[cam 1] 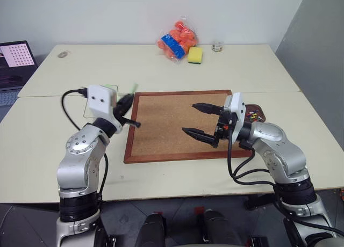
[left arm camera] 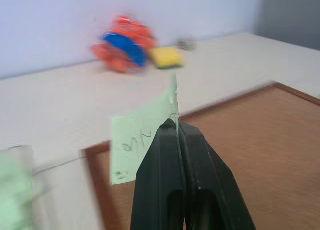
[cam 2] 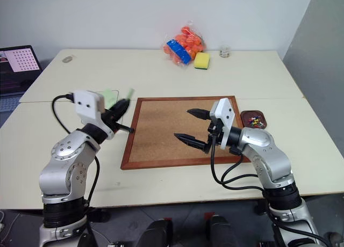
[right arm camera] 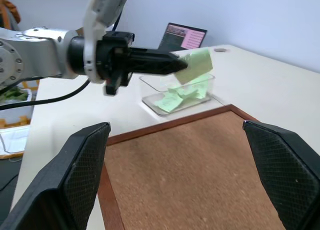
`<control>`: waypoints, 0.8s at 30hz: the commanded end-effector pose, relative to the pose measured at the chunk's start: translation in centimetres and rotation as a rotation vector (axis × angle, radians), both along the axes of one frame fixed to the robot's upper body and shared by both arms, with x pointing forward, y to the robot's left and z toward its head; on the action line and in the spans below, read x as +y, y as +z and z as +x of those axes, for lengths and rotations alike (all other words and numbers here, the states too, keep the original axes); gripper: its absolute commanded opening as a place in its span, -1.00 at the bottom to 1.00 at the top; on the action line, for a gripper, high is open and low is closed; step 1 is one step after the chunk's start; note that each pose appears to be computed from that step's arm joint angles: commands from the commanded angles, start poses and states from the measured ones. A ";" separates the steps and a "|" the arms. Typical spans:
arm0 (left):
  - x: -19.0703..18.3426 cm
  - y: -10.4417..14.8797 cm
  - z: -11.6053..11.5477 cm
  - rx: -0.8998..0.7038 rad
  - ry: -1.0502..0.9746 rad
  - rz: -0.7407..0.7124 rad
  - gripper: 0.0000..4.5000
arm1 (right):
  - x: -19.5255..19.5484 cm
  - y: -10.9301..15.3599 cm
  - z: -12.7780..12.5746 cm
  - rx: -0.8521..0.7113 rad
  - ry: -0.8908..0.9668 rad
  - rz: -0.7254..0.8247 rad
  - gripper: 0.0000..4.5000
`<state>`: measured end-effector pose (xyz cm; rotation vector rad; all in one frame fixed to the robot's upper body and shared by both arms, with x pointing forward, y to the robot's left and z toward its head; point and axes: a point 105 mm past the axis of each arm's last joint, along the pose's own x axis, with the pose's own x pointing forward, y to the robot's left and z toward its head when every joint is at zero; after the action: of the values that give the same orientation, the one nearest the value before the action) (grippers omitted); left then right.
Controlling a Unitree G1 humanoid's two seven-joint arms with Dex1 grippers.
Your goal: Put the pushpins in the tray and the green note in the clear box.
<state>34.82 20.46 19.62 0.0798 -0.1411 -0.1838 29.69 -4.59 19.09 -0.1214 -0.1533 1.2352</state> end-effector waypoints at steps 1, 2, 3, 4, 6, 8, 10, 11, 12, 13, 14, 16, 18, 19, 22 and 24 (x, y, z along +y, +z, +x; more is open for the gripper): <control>2.9 1.9 0.2 -0.081 0.234 0.003 -0.99 | 0.6 1.7 -0.2 -0.046 0.040 0.025 1.00; 3.5 1.8 0.4 -0.077 0.276 0.013 -0.99 | 0.6 1.8 -0.2 -0.048 0.042 0.026 1.00; 3.9 1.8 0.5 -0.075 0.305 0.020 -0.99 | 0.6 1.8 -0.2 -0.049 0.043 0.027 1.00; 4.3 1.5 0.7 -0.062 0.327 0.003 -0.99 | 0.7 1.9 -0.2 -0.049 0.045 0.028 1.00; 4.8 1.0 1.1 -0.041 0.348 -0.021 -0.99 | 0.6 1.8 -0.2 -0.046 0.044 0.025 1.00; 4.8 0.7 1.5 -0.033 0.343 -0.039 -0.99 | 0.5 1.6 -0.2 -0.043 0.037 0.015 1.00; 5.1 0.6 1.8 -0.033 0.349 -0.049 -0.99 | 0.5 1.5 -0.1 -0.042 0.031 0.012 1.00; 5.6 0.6 2.0 -0.029 0.369 -0.064 -0.99 | 0.4 1.6 -0.2 -0.042 0.027 0.014 1.00; 6.0 0.4 2.1 -0.023 0.387 -0.081 -0.99 | 0.4 1.6 -0.2 -0.042 0.024 0.015 1.00; 6.4 0.3 2.2 -0.016 0.398 -0.094 -0.99 | 0.3 1.7 -0.2 -0.043 0.021 0.017 1.00; 6.5 0.1 2.3 -0.009 0.403 -0.102 -0.99 | 0.3 1.7 -0.2 -0.043 0.019 0.018 1.00; 6.7 -0.3 2.6 0.005 0.403 -0.093 -0.99 | 0.3 1.7 -0.2 -0.044 0.015 0.018 1.00; 6.6 -0.7 2.8 0.015 0.398 -0.086 -0.99 | 0.2 1.7 -0.1 -0.046 0.010 0.016 1.00; 6.6 -0.8 2.9 0.016 0.396 -0.085 -0.99 | 0.2 1.7 -0.1 -0.046 0.008 0.016 1.00; 6.2 -1.1 3.2 0.022 0.385 -0.091 -0.80 | 0.2 1.8 -0.1 -0.050 0.002 0.019 1.00; 6.2 -1.1 3.3 0.022 0.382 -0.091 -0.60 | 0.2 1.8 -0.1 -0.051 -0.001 0.022 1.00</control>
<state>37.91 27.02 16.95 0.0033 -0.0510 0.2186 30.22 -4.44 19.49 -0.1229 -0.1482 1.2216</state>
